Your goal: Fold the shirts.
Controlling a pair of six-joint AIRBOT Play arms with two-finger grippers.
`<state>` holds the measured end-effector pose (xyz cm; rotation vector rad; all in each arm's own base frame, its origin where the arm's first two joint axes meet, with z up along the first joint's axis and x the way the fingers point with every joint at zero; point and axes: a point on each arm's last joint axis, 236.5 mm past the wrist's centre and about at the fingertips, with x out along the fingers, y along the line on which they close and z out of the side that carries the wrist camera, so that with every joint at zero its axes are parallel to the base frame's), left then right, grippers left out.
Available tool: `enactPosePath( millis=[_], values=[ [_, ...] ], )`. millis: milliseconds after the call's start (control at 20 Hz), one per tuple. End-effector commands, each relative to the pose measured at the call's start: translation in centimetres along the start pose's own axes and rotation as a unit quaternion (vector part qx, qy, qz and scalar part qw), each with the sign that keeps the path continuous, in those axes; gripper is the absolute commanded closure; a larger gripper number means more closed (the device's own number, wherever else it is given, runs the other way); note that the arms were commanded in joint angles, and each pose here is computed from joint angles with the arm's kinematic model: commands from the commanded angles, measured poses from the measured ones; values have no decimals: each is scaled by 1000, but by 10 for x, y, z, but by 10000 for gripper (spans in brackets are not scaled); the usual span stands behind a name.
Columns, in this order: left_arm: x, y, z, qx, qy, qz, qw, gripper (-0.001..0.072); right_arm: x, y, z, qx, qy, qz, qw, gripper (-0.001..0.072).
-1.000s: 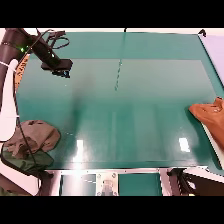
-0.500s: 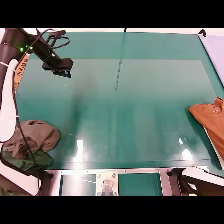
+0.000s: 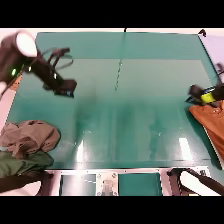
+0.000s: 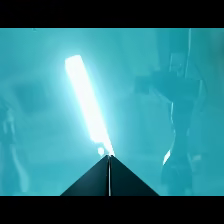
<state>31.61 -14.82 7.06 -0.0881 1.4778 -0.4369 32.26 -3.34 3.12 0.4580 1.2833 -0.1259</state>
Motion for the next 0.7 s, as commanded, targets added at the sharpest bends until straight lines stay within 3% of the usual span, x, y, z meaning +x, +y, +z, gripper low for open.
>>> enactPosePath(
  millis=[0, 650],
  values=[
    [25, 9, -74, -52, 2, 7, 999, 686, 28, 37, -53, -87, 8, 21, 996, 696],
    [25, 20, -95, -54, -18, 28, 998, 684, 30, 53, -62, -115, -2, 31, 993, 695]
  ],
)
